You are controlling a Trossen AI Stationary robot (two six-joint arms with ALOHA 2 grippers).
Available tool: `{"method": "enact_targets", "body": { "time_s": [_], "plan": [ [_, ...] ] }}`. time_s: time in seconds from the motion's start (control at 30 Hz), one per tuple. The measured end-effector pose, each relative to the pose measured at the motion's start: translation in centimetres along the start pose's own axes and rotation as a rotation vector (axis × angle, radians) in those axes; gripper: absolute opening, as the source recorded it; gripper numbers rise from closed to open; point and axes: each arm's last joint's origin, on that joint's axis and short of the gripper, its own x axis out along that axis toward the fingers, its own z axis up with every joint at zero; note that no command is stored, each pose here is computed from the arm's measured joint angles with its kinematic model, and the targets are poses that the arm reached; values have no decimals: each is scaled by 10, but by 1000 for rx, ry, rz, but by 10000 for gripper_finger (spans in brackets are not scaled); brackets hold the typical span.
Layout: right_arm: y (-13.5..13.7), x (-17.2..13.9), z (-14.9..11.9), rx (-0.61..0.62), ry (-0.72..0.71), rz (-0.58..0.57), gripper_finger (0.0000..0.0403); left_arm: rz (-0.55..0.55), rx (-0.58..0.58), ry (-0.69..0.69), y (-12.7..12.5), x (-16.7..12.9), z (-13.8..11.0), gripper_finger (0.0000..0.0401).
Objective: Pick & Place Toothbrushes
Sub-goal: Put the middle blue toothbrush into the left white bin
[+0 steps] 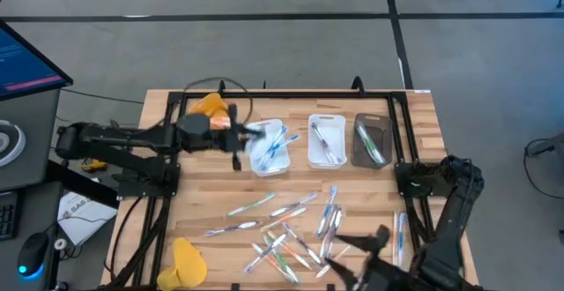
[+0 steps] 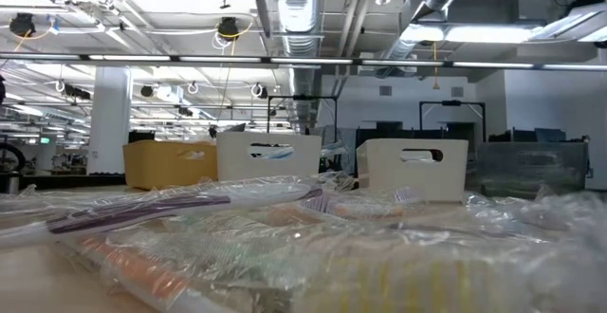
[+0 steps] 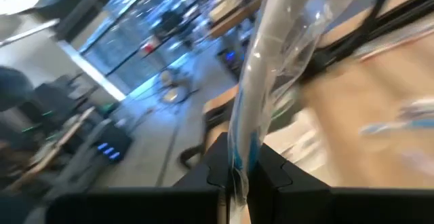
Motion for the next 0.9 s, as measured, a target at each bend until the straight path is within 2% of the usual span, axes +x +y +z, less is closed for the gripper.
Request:
{"method": "enact_targets", "body": {
  "time_s": [0.13,0.33,0.4,0.47,0.53,0.6,0.7,0.83,0.9],
  "plan": [
    [-30,-10,2,27,-5,12,255,55,-3,80,22,5,-21,10],
    [-77,-12,-12,149,70,43,255,-93,-30,101,32,21,-52,10],
    [-87,-10,-19,188,93,24,255,-123,-5,151,35,28,-57,10],
    [-86,-8,-27,237,95,9,255,-165,61,201,36,34,-62,10],
    [-82,-5,-36,205,104,2,255,-214,142,239,34,43,-66,10],
    [-81,-4,-45,202,109,-6,255,-256,171,270,33,50,-69,10],
    [-79,-2,-56,234,112,-22,255,-285,65,309,30,60,-67,10],
    [-77,-2,-65,243,118,-26,255,-322,-213,320,22,63,-64,10],
    [-77,-2,-67,240,122,-26,255,-372,-194,336,17,62,-63,11]
  ]
}}
